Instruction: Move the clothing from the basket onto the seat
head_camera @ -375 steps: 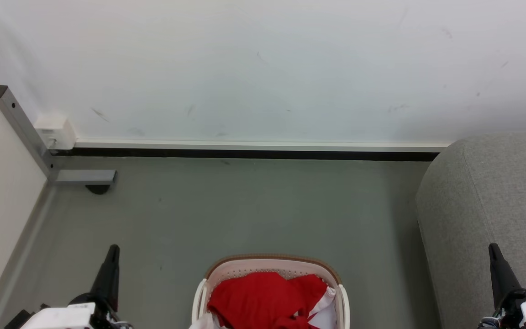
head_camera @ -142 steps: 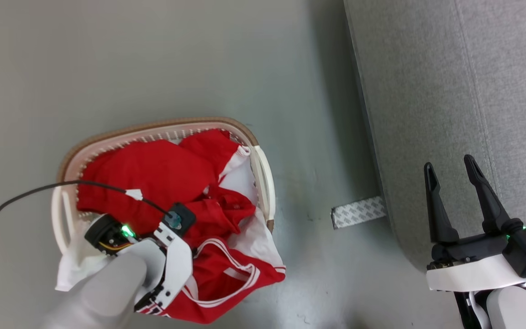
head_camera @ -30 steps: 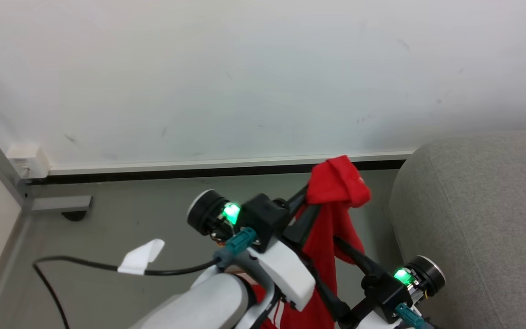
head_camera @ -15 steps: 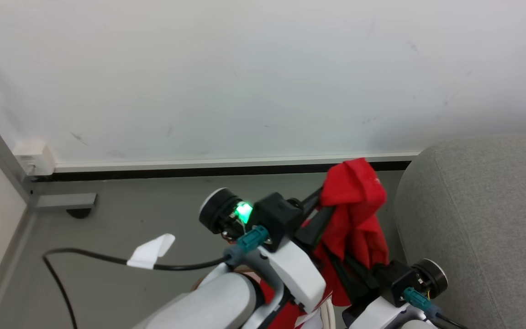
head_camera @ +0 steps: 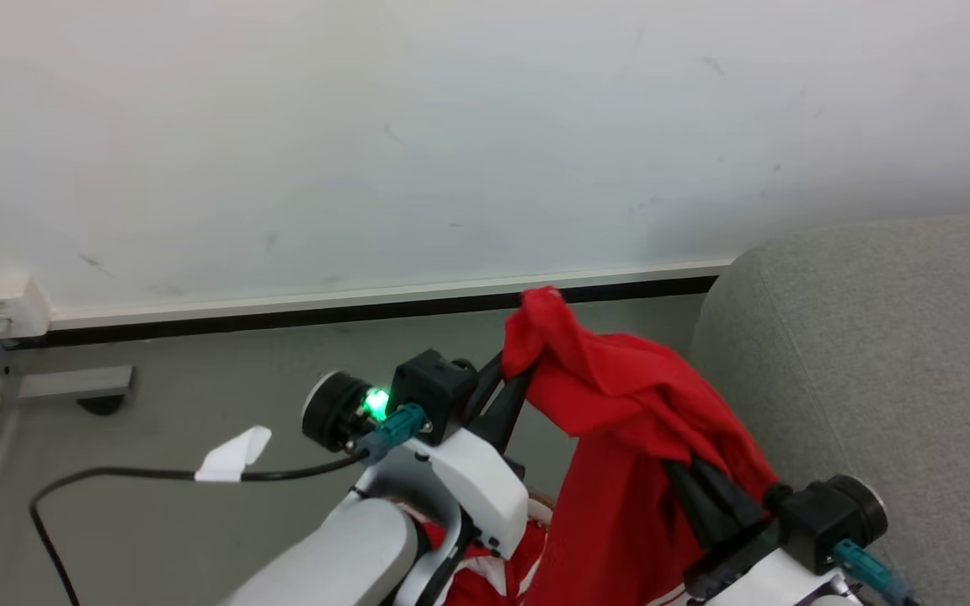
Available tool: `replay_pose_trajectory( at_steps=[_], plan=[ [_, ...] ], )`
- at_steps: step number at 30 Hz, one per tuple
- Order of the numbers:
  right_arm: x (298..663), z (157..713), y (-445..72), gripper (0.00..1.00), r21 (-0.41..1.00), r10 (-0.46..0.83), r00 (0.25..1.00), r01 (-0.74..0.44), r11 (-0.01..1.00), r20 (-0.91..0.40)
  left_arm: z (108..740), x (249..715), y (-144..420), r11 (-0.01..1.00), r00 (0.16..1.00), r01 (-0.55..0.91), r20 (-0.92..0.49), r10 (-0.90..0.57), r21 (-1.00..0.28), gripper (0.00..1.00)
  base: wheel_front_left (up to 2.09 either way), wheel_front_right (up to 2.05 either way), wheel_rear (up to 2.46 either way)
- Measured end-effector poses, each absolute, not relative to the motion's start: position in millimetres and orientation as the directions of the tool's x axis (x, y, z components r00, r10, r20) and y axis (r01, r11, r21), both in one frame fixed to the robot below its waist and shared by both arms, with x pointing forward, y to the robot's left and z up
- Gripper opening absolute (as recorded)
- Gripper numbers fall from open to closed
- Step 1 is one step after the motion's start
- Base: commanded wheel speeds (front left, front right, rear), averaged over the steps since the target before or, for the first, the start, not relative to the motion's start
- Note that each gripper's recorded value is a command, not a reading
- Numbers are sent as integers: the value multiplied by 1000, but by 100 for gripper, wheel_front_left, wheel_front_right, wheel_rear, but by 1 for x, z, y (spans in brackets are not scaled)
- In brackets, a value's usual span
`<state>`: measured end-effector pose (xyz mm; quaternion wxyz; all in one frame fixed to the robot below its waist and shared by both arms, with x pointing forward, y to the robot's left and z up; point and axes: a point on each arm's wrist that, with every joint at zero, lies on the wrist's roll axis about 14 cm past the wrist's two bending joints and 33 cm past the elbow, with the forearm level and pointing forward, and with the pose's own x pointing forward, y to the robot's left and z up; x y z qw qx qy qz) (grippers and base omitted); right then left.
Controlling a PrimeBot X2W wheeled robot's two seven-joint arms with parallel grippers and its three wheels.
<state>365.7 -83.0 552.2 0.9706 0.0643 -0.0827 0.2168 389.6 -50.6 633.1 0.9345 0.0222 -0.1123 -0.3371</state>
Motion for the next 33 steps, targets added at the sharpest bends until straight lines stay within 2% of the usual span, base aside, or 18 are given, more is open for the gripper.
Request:
replay_pose_trajectory(
  at_steps=[1, 2, 8, 14, 21, 33],
  plan=[
    [366, 556, -88, 0, 91, 400, 894, -424, 901, 201, 627, 390, -51, 771, 750, 628, 180, -637, 108, 92, 0, 0, 0],
    [366, 560, -92, 0, 92, 392, 895, -417, 904, 212, 621, 390, -53, 769, 751, 631, 169, -639, 102, 100, 0, 0, 0],
    [367, 578, -128, 0, 86, 309, 914, -341, 936, 264, 597, 382, -66, 739, 727, 670, 139, -672, 68, 100, 0, 0, 0],
    [366, 586, -180, 0, 66, 194, 940, -221, 973, 281, 579, 365, -90, 678, 670, 734, 117, -733, 48, 100, 0, 0, 0],
    [353, 581, -230, 0, 50, 67, 962, -83, 995, 265, 566, 348, -120, 593, 588, 804, 99, -803, 34, 100, 0, 0, 0],
    [322, 568, -287, 0, 64, -109, 969, 97, 993, 220, 555, 334, -164, 463, 461, 886, 83, -883, 7, 100, 0, 0, 0]
  ],
)
